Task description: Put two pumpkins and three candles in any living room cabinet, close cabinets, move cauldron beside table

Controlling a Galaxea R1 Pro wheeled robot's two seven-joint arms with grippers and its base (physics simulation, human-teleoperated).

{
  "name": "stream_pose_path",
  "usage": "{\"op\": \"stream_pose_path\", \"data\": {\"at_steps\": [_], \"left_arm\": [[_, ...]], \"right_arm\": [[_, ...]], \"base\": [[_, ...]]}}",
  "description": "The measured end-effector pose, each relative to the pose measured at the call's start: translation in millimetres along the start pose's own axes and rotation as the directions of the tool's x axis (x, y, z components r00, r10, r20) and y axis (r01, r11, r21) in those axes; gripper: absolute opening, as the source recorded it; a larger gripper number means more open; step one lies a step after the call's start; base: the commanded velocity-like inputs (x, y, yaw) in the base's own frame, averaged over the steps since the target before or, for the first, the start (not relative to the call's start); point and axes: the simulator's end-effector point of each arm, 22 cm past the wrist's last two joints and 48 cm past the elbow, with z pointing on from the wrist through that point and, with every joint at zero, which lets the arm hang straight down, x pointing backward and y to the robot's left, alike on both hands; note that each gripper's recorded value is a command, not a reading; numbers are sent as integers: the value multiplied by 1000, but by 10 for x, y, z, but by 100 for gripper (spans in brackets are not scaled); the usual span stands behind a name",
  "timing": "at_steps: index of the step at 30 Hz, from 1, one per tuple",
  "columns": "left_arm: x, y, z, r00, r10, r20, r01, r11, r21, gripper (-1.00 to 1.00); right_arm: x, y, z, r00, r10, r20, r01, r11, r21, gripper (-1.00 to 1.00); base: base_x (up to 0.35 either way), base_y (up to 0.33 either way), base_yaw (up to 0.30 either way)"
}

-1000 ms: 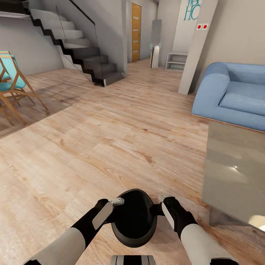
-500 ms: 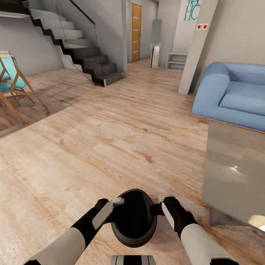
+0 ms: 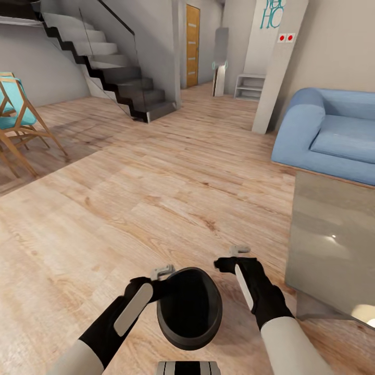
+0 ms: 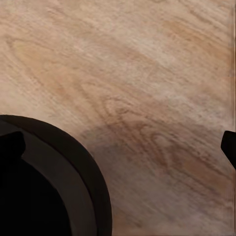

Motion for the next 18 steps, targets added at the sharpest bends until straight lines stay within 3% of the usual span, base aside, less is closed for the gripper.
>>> {"op": "stream_pose_path", "data": {"at_steps": [3, 6, 10, 12, 14, 16, 18], "left_arm": [[-39, -49, -60, 1000, 1, 19, -1, 1000, 13, 100], [-107, -129, -310, 997, 2, 83, -6, 999, 48, 100], [-91, 50, -672, 988, 10, 157, -15, 999, 32, 100], [-53, 144, -736, 986, 3, 164, -6, 1000, 20, 100], [-43, 340, -801, 984, -32, 173, 32, 999, -3, 100], [-22, 816, -893, 973, -129, 190, 142, 988, -56, 100], [-10, 1052, -953, 963, -176, 206, 197, 977, -82, 100]], "right_arm": [[-76, 3, -99, 1000, 5, 31, -5, 1000, -8, 100], [-195, 99, -351, 995, 18, 103, -11, 998, -68, 100], [-354, 158, -738, 985, 27, 172, -8, 994, -111, 100], [-427, 173, -852, 980, 26, 195, -3, 993, -116, 100], [-546, 205, -1008, 973, 20, 231, 9, 992, -122, 100], [-624, 318, -1193, 970, 2, 243, 33, 990, -140, 100], [-652, 404, -1275, 968, -13, 249, 52, 987, -149, 100]], "base": [[0, 0, 0], [0, 0, 0], [0, 0, 0], [0, 0, 0], [0, 0, 8], [0, 0, 101], [0, 0, 183]]}}
